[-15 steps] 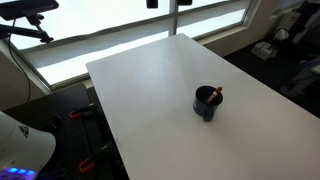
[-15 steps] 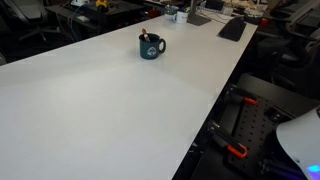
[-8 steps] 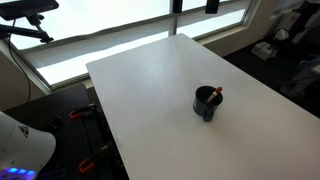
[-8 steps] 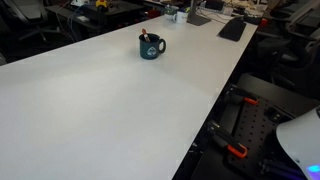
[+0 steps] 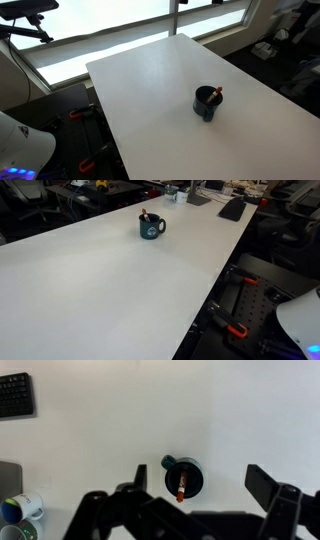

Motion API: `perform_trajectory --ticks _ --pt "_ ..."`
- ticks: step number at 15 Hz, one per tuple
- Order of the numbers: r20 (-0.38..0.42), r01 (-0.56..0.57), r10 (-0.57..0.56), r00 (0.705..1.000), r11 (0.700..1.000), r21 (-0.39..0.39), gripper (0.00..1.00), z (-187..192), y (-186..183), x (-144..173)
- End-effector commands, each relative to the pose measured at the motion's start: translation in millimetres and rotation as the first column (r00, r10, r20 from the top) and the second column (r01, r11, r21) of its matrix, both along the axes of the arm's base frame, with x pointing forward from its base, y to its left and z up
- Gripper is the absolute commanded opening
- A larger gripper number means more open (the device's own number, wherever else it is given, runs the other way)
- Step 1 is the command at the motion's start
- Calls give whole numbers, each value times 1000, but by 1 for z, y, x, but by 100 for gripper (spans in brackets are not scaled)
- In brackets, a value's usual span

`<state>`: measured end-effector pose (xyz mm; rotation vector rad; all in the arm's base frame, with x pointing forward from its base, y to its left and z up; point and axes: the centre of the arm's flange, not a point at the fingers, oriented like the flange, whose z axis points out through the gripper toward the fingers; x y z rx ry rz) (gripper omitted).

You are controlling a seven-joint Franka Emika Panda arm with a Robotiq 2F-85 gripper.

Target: Remove the marker from the cup

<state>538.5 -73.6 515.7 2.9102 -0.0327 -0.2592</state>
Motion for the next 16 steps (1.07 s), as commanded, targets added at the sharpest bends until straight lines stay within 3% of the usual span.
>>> perform_trajectory --ticks 1,9,16 --pt "2 5 -5 1000 1000 -5 100 0 7 2" --pt "-64 -9 7 998 1000 -23 100 -47 20 26" --pt "-88 57 -63 994 996 -73 100 -90 -1 55"
